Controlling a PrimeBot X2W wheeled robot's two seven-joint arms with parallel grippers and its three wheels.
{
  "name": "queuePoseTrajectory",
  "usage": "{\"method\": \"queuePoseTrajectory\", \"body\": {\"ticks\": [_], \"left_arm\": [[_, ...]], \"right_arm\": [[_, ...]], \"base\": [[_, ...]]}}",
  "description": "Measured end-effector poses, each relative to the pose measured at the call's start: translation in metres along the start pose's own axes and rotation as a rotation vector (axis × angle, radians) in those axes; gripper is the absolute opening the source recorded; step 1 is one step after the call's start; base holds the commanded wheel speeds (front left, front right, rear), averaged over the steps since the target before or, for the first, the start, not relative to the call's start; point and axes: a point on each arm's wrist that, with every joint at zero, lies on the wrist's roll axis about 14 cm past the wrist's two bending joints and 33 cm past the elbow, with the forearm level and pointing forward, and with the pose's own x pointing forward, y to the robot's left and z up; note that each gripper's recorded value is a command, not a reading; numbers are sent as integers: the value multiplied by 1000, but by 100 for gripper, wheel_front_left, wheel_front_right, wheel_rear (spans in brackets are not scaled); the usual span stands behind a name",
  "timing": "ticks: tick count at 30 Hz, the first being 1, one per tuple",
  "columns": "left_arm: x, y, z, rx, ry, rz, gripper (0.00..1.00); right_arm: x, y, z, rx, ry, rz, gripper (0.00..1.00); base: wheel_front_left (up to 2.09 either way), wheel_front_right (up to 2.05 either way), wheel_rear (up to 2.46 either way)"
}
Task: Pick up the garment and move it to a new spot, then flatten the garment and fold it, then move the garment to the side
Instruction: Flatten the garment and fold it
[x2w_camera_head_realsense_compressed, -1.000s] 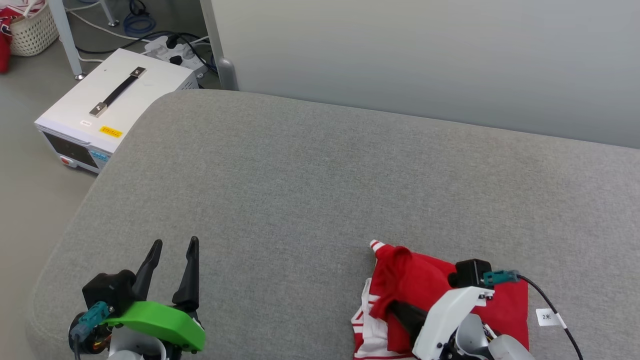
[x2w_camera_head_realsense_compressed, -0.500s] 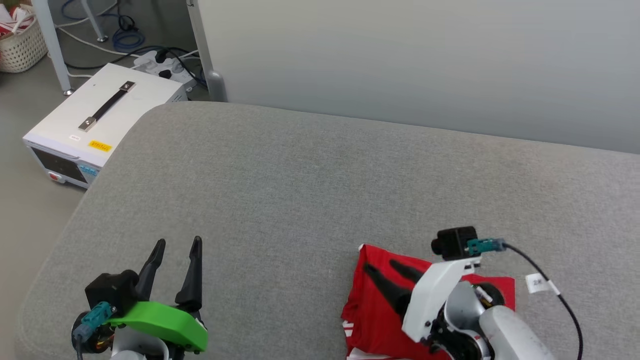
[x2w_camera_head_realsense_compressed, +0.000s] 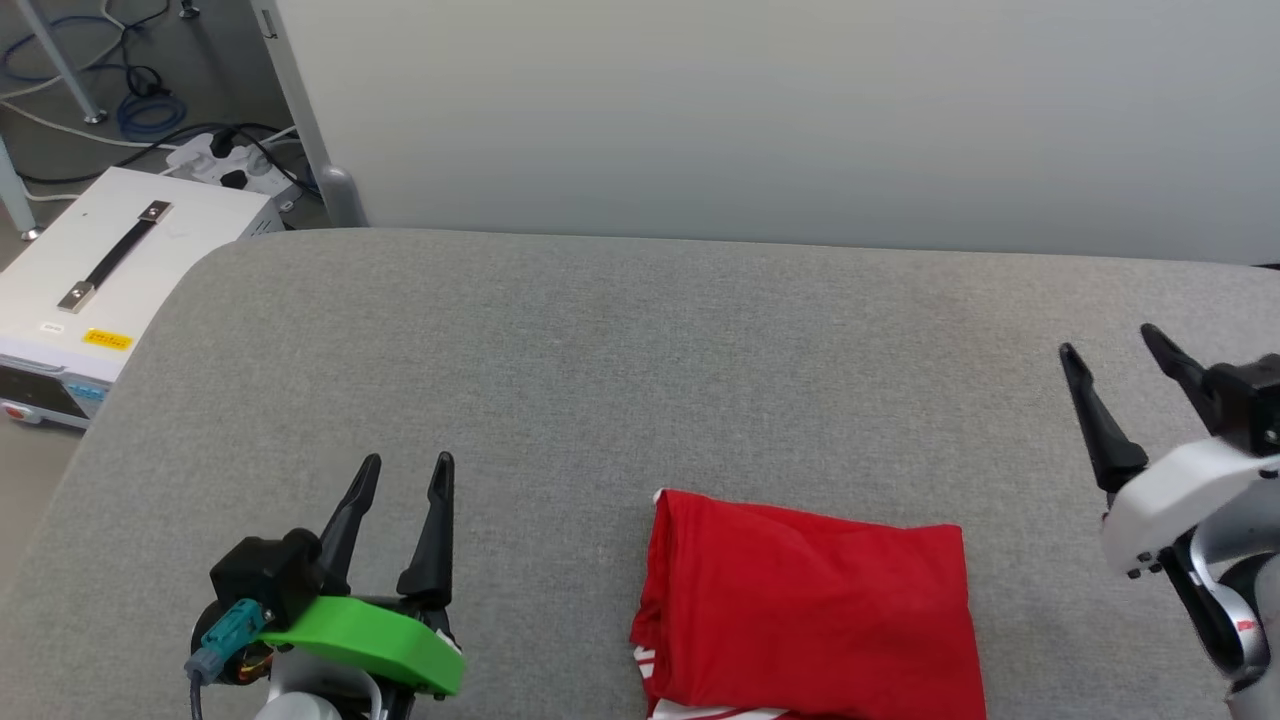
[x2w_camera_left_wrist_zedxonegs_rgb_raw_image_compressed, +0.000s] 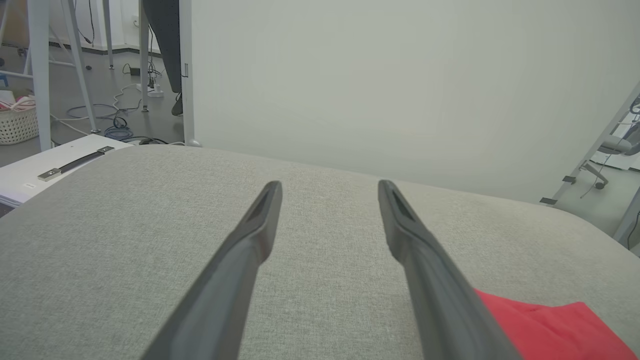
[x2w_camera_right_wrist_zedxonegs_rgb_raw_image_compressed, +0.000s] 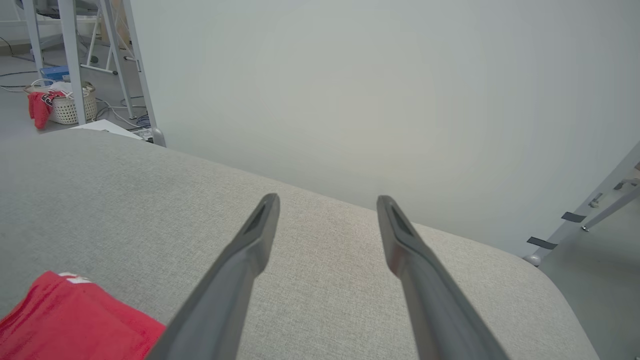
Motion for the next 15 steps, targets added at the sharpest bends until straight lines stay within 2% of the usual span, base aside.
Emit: {"method": "queuePoseTrajectory", "body": {"ticks": [7, 15], "left_arm": [[8, -14, 0, -10, -13, -38, 100], [3, -18, -7, 10, -2, -50, 100]], "right_arm": [[-34, -25, 0, 19, -74, -97, 100], [-55, -11, -15, 104, -90, -131, 100]], "base": [[0, 0, 0], [0, 0, 0]]}}
